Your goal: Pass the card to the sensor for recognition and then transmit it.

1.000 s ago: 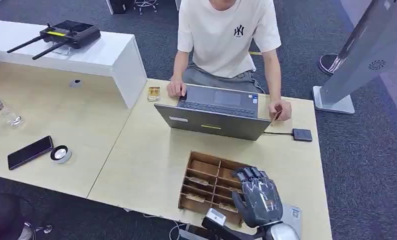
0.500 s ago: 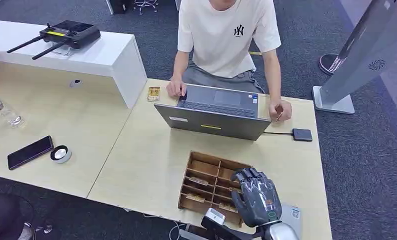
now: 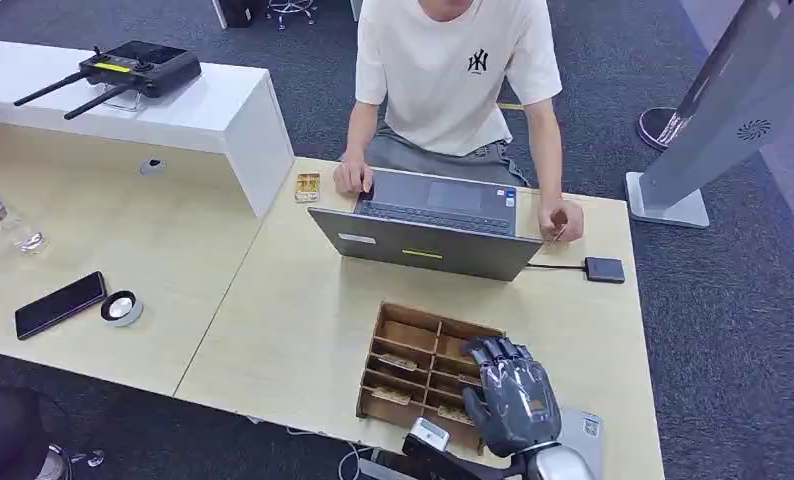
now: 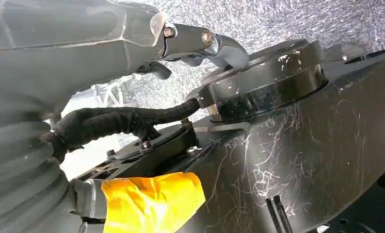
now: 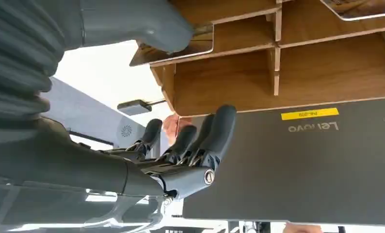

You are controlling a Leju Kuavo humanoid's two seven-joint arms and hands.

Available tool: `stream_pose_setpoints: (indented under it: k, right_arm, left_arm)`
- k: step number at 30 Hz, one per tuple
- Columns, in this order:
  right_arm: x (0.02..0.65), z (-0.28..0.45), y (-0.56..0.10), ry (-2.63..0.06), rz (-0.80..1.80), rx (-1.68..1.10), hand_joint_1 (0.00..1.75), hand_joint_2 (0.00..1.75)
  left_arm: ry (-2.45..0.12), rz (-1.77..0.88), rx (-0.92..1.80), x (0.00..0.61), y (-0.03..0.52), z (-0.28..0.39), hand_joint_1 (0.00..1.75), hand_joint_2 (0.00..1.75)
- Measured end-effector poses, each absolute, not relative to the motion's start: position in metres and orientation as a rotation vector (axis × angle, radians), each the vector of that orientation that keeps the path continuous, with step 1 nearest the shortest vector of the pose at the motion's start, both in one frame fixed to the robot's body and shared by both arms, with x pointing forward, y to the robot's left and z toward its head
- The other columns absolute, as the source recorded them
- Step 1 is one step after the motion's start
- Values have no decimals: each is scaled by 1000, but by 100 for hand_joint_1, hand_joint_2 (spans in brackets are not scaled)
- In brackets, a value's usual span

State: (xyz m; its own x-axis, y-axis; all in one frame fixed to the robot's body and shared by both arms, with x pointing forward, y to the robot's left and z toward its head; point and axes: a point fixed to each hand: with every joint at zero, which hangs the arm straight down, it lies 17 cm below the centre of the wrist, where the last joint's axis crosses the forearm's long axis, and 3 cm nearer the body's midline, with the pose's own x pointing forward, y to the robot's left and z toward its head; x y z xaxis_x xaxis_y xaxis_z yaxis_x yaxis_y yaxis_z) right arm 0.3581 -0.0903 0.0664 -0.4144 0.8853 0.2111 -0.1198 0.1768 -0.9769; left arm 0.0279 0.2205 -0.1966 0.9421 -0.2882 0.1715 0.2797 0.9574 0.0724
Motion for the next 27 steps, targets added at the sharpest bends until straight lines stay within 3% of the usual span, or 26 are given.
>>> stream_pose_setpoints:
  k: [11,17,19,27]
  right_arm:
    - [358,51,-95,-1505,1418,-761,70,175]
    - [359,45,-98,-1487,1423,-766,82,175]
    - [359,43,-100,-1479,1426,-769,94,175]
    - [363,40,-105,-1456,1419,-793,105,175]
  left_arm:
    - [-177,-290,49,28,221,-197,0,175]
    - [-176,-291,49,28,221,-197,0,175]
    - [-176,-292,49,29,221,-197,0,175]
    - [-175,-294,50,29,221,-197,0,175]
